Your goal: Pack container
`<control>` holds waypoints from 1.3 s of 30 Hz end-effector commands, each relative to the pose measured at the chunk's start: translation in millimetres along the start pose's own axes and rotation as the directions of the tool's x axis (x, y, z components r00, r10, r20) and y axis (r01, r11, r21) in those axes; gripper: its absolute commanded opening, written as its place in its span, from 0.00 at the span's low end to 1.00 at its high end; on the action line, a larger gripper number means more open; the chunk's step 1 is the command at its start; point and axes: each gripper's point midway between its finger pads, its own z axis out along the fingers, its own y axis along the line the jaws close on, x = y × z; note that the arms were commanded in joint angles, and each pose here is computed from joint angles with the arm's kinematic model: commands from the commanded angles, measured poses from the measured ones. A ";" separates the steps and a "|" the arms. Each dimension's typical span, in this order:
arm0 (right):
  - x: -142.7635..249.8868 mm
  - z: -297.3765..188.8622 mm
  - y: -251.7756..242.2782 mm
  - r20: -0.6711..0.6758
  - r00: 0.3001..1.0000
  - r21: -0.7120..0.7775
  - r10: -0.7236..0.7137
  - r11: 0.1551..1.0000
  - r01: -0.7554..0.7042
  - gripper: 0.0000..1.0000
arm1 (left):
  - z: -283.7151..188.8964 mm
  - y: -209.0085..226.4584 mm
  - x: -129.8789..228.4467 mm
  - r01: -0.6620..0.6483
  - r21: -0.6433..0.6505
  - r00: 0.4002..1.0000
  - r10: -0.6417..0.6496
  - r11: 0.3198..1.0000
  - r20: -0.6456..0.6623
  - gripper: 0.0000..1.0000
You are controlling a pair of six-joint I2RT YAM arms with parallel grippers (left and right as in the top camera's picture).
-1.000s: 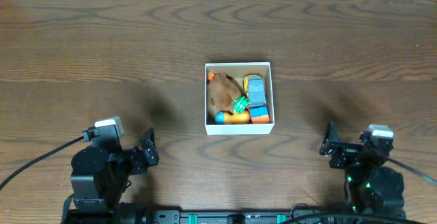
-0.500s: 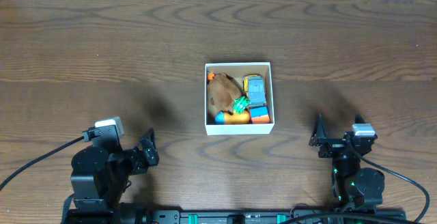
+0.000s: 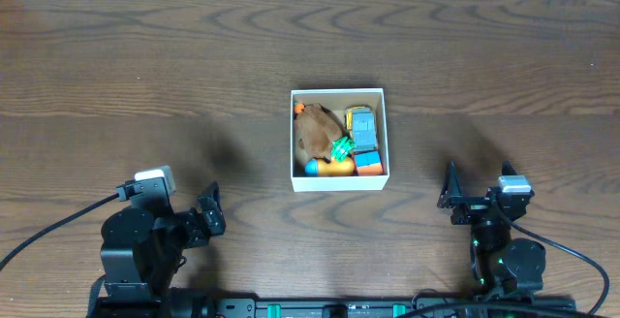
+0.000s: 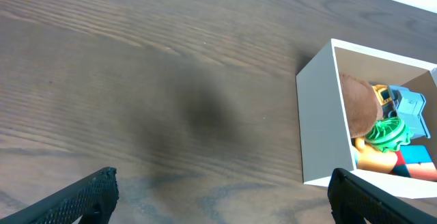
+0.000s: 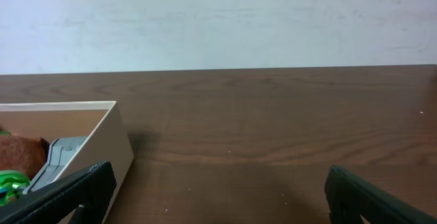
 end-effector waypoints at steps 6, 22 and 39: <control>1.1 -0.1 2.6 0.001 1.000 -0.014 -0.012 1.000 0.013 0.99 | -0.7 -1.6 0.2 0.015 0.011 1.000 -0.016 1.000 0.002 0.98; 1.1 -0.1 2.6 0.001 1.000 -0.014 -0.012 1.000 0.013 0.99 | 2.6 25.4 36.4 -0.110 -0.076 0.993 0.113 0.991 0.027 0.98; 1.1 -0.1 2.6 0.001 1.000 -0.014 -0.012 1.000 0.013 0.99 | 66.6 30.4 4.2 -0.205 -0.096 0.850 0.226 0.974 0.476 0.98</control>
